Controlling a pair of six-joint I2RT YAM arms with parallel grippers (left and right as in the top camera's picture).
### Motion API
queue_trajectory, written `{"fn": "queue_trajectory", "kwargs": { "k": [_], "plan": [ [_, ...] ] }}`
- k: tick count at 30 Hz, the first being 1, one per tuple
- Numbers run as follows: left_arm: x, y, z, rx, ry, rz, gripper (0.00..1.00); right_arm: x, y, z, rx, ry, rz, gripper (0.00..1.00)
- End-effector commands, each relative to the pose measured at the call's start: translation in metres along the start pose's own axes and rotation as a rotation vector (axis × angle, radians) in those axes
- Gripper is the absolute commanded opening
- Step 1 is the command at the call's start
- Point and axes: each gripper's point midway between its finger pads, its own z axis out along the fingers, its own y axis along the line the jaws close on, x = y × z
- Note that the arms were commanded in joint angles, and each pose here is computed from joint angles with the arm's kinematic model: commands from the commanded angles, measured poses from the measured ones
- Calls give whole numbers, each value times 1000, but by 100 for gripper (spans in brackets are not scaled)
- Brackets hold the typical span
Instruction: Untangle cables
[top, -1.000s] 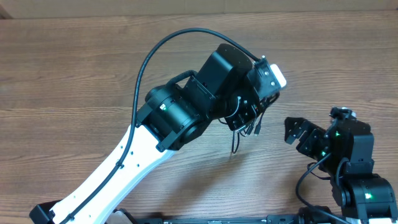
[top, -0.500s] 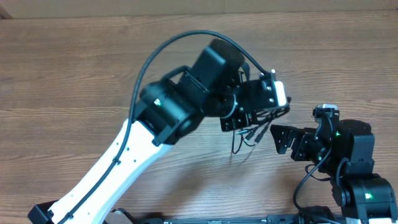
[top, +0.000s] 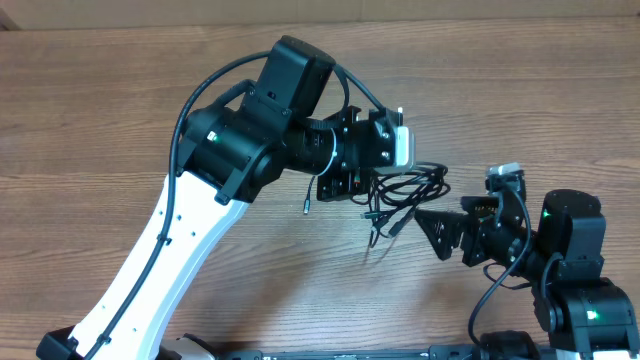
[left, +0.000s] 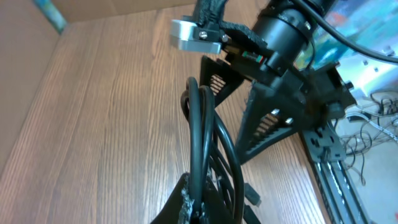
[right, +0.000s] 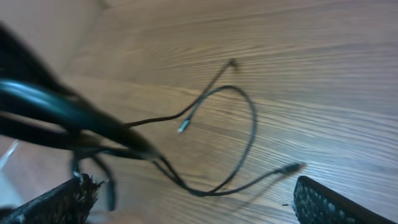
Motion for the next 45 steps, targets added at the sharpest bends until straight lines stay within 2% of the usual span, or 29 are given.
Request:
{"fn": "queue_trajectory", "kwargs": {
  "k": [1, 6, 10, 14, 16, 21, 26, 30, 31, 32, 33, 45],
  "plan": [
    [-13, -10, -10, 21, -49, 134, 4, 0, 27, -4, -151, -1, -113, 98],
    [-13, -11, -10, 24, -51, 129, 4, -5, 40, -6, -228, -21, -145, 83],
    [-17, -15, -10, 49, -74, 119, 4, -11, 58, -12, -330, -51, -182, 59],
    [-18, -16, -10, 53, -78, 81, 5, -11, 60, -12, -340, -50, -182, 25],
    [-17, -16, -10, 54, -77, 55, 4, -11, 61, -12, -344, -50, -182, 14],
    [-16, -14, -10, 47, -67, 10, 4, -13, 61, -13, -344, -58, -187, 6],
    [-16, -12, -10, 38, -64, -43, 4, -13, 61, -12, -344, -56, -185, 4],
    [-12, 5, -10, -44, -32, -164, 4, -13, 61, -12, -343, -59, -185, 4],
    [-11, 7, -10, -56, -24, -182, 10, -14, 60, -12, -340, -61, -186, 4],
    [-9, 8, -10, -64, -16, -195, 28, -14, 59, -12, -335, -63, -187, 4],
    [-8, 8, -10, -68, -11, -204, 100, -14, 59, -12, -331, -63, -186, 4],
    [0, 9, -11, -84, 26, -222, 100, -4, 25, -3, -136, -17, -123, 4]
  ]
}}
